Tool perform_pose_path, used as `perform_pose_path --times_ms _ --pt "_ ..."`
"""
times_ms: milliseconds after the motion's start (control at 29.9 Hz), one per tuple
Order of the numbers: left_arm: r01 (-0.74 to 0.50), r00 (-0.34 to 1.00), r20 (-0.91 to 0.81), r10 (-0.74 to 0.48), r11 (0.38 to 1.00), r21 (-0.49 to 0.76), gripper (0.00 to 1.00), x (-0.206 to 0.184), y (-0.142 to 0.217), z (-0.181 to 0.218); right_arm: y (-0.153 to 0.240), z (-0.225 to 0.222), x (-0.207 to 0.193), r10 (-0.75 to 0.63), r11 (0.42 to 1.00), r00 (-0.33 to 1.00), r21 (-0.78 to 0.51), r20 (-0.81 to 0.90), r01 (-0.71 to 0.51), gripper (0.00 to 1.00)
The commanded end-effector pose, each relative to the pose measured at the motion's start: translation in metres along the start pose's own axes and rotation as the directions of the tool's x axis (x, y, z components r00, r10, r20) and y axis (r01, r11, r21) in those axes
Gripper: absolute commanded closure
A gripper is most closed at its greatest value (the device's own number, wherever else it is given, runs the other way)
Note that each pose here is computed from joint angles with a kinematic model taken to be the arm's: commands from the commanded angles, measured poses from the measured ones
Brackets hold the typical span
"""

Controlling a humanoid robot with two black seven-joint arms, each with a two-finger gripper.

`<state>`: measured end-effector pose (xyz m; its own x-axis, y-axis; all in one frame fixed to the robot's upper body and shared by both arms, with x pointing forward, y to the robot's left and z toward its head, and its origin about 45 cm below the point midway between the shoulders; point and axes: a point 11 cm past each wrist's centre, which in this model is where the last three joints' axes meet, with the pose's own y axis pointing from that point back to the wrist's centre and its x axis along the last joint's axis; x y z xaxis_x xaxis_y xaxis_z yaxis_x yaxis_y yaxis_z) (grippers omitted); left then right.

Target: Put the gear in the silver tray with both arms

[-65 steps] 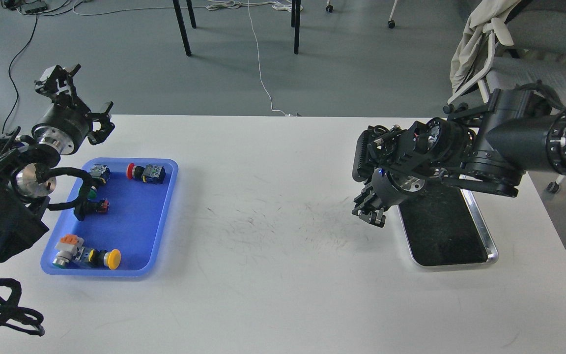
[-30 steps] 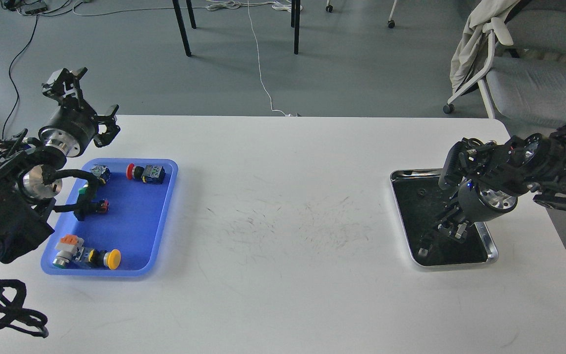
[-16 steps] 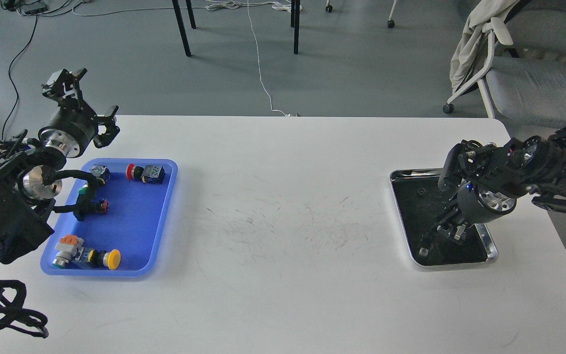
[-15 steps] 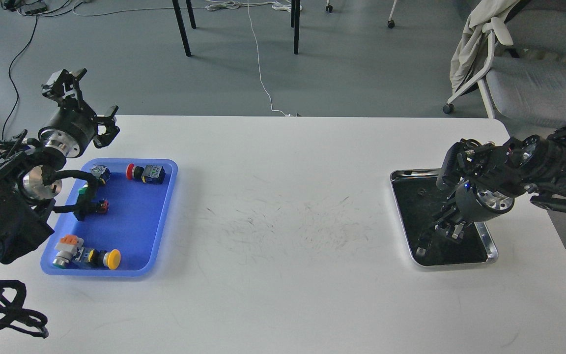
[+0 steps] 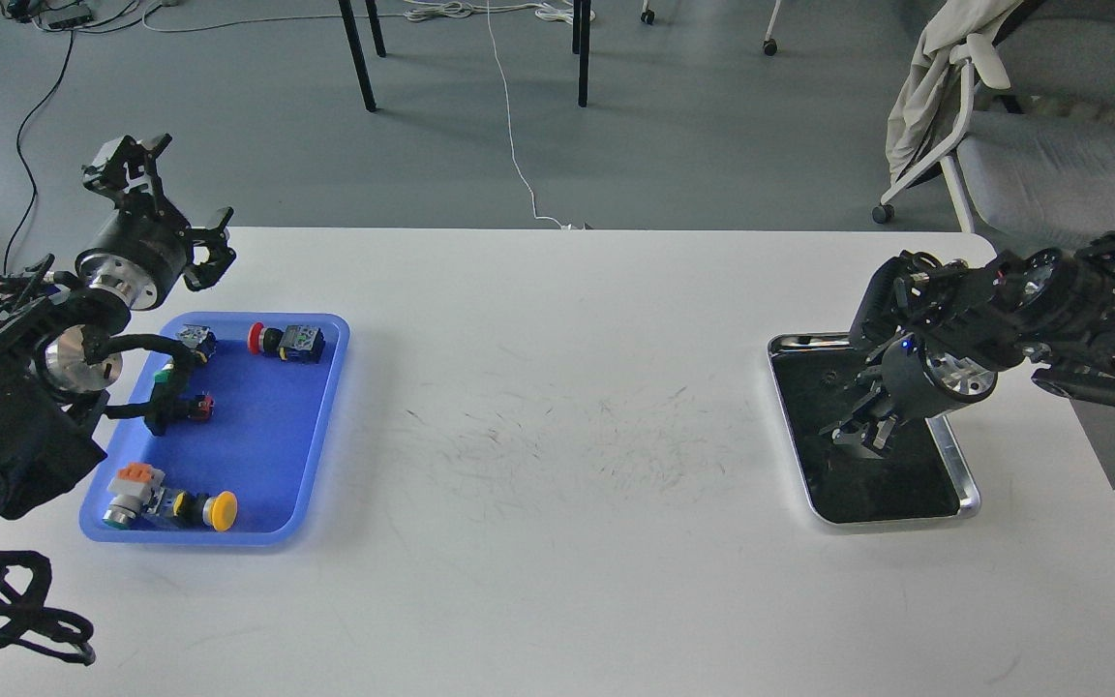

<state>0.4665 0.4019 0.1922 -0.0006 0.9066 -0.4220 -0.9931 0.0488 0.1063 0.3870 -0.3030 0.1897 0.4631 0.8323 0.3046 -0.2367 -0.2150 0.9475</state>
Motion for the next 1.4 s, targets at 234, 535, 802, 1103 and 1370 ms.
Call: perform_pose_path --times_ms 234,535,802,1103,1370 --pt "0.011 0.999 0.047 -0.012 1.0 0.002 0.01 0.01 0.005 0.014 0.024 0.012 0.075 0.293 0.956 0.938 -0.031 0.184 -0.292 0.2" --pt "-0.004 0.996 0.086 0.002 1.0 0.024 0.01 0.022 0.009 0.022 0.069 0.044 0.12 0.572 0.814 0.743 -0.134 0.348 -0.565 0.15" --pt "-0.013 0.998 0.067 0.011 1.0 0.02 0.01 0.024 0.01 0.022 0.096 0.078 0.103 0.753 0.555 0.284 -0.341 0.594 -0.758 0.08" --pt "0.06 0.998 0.019 -0.061 0.997 0.043 0.01 -0.015 -0.005 -0.002 0.121 0.118 0.05 0.683 0.261 -0.367 -0.681 0.631 -0.685 0.06" --pt "0.136 0.991 -0.015 -0.135 0.987 0.086 0.01 -0.056 -0.02 -0.018 0.118 0.121 0.046 0.509 0.194 -0.599 -0.76 0.619 -0.62 0.05"
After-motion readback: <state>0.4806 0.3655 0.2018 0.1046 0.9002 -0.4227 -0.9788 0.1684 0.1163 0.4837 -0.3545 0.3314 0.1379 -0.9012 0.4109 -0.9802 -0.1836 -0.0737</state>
